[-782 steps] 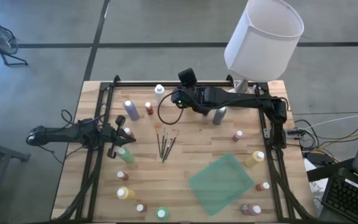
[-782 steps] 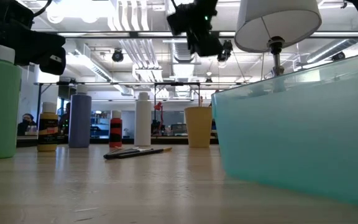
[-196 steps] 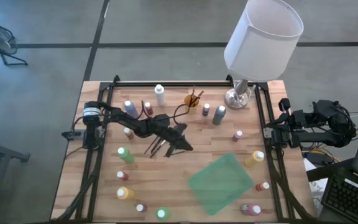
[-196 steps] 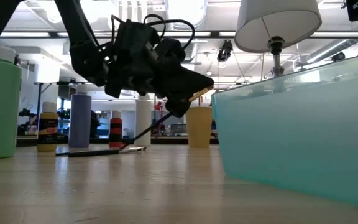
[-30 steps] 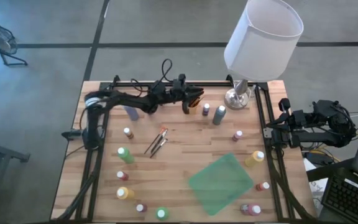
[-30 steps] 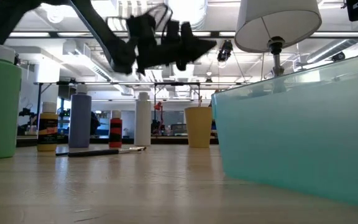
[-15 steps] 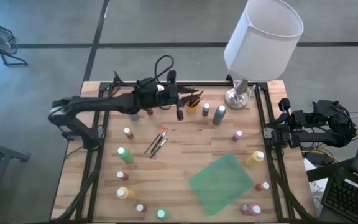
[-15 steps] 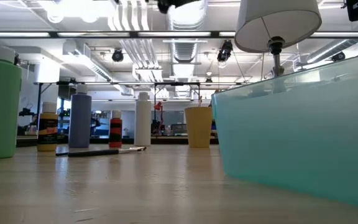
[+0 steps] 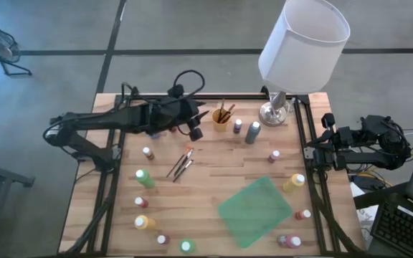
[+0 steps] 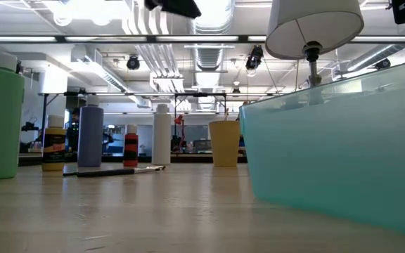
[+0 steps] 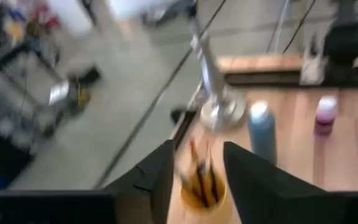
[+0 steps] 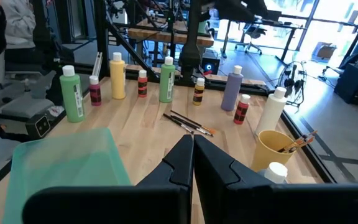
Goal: Pick & Place Paint Supplies
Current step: Put the silver paintbrush into the yellow cup
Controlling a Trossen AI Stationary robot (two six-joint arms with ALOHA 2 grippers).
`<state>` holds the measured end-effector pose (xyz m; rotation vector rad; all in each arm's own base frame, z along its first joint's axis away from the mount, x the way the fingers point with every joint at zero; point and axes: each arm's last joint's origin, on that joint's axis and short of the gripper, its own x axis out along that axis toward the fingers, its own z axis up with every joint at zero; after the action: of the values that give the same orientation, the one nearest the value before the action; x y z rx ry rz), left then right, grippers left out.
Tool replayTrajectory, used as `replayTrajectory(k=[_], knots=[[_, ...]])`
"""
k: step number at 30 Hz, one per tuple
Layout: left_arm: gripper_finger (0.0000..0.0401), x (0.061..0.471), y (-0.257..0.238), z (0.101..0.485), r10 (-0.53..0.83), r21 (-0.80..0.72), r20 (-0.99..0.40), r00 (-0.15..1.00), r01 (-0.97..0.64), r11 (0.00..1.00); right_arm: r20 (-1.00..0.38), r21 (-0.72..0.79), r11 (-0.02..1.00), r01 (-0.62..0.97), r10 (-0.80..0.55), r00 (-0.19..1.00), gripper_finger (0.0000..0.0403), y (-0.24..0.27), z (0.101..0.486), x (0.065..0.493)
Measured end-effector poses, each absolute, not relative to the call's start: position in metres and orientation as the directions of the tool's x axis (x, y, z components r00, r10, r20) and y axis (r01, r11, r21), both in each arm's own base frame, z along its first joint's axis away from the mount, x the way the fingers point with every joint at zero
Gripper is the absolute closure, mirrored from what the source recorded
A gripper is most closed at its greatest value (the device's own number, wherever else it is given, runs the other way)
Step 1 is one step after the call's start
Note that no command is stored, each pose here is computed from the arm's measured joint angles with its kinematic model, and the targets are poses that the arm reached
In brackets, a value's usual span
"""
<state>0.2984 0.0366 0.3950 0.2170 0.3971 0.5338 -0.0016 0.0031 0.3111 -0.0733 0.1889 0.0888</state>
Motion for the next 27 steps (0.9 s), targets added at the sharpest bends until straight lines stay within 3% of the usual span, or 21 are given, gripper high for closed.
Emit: replayTrajectory(k=[6,21,27], knots=[[0.0217,0.289,0.036,0.376,0.527,0.245,-0.497,0.690,-0.471,0.848,-0.191,-0.064,0.993,-0.095,0.081,0.978,0.0394,0.003,0.311,-0.002],[0.0222,0.292,0.035,0.331,0.500,0.199,-0.627,0.598,-0.497,0.844,-0.191,-0.065,0.993,-0.095,0.081,0.978,0.0394,0.003,0.311,-0.002],[0.0222,0.305,0.033,0.294,0.386,0.163,-0.728,0.566,-0.404,0.900,-0.190,-0.064,0.993,-0.095,0.081,0.978,0.0394,0.003,0.311,-0.002]])
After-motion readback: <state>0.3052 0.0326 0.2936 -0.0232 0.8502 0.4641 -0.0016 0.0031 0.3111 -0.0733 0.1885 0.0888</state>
